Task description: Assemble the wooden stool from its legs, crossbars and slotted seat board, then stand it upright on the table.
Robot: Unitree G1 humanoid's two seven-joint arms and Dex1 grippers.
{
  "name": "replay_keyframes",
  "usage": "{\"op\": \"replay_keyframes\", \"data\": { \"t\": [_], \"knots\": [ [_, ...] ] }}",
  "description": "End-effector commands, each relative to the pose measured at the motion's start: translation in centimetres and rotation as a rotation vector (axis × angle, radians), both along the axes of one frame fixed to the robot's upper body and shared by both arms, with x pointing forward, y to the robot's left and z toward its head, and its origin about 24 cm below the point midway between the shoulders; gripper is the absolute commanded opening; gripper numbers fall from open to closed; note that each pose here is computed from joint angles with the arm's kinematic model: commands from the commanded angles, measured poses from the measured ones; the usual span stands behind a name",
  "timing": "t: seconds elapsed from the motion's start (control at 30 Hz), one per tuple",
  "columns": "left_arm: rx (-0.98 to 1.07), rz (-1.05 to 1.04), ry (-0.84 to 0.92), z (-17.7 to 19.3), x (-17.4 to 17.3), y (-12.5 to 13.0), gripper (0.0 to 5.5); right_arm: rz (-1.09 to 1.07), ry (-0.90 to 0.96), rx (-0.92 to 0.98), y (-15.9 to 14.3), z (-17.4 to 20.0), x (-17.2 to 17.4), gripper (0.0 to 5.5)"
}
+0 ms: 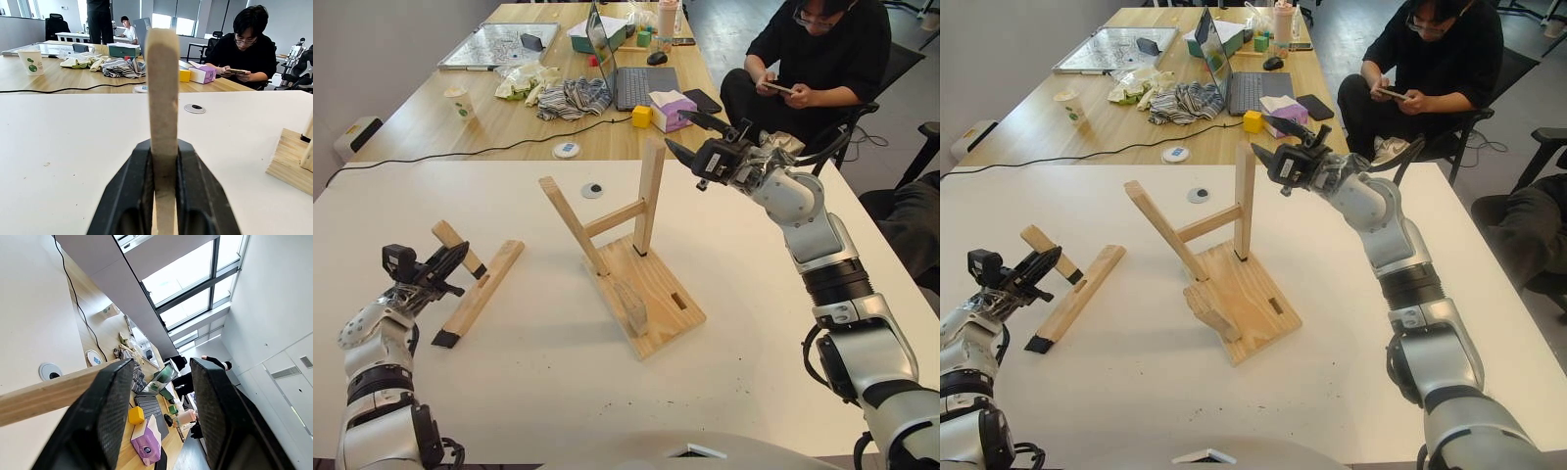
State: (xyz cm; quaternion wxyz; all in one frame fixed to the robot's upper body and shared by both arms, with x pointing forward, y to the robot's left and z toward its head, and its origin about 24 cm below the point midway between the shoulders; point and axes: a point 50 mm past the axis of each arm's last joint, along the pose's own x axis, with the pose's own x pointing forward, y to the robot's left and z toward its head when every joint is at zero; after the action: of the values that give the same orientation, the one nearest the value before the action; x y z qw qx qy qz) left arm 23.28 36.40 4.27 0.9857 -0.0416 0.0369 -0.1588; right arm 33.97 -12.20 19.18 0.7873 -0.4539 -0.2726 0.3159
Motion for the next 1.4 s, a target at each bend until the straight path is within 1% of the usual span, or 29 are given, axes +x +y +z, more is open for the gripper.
{"op": "replay_keyframes", "data": {
  "t": [0.03,0.33,0.43,0.67,0.9,1.03,1.17,1.27,1.4],
  "knots": [
    [0.02,0.012,0.025,-0.3,-0.3,0.4,0.38,0.002,-0.004,-0.018,0.0,0.5,0.2,2.1],
    [-0.004,0.03,0.044,-1.2,-0.1,0.0,0.38,0.01,0.015,-0.046,0.0,-0.3,0.1,2.1],
    [-0.029,0.011,0.019,-1.0,0.5,-0.6,0.38,0.007,0.016,-0.055,0.0,-0.5,0.1,2.1],
    [-0.033,0.008,0.0,-0.6,0.7,-0.6,0.38,0.006,0.024,-0.077,0.1,-1.0,0.3,2.1],
    [-0.017,0.028,0.062,-1.7,-0.1,-0.4,0.38,-0.002,0.035,-0.091,-0.2,-1.5,0.4,2.1],
    [-0.031,0.087,0.094,-2.6,-0.6,-0.1,0.38,-0.002,0.04,-0.096,-0.3,-1.6,0.5,2.1],
    [-0.056,0.15,0.111,-4.0,-2.0,0.0,0.38,0.012,0.043,-0.1,0.0,-1.7,0.5,2.1],
    [-0.075,0.161,0.15,-5.9,-3.6,-0.8,0.38,0.016,0.045,-0.102,0.0,-1.8,0.5,2.1],
    [-0.089,0.174,0.187,-7.4,-5.2,-1.3,0.38,0.02,0.046,-0.104,0.0,-1.8,0.5,2.1]
  ]
}}
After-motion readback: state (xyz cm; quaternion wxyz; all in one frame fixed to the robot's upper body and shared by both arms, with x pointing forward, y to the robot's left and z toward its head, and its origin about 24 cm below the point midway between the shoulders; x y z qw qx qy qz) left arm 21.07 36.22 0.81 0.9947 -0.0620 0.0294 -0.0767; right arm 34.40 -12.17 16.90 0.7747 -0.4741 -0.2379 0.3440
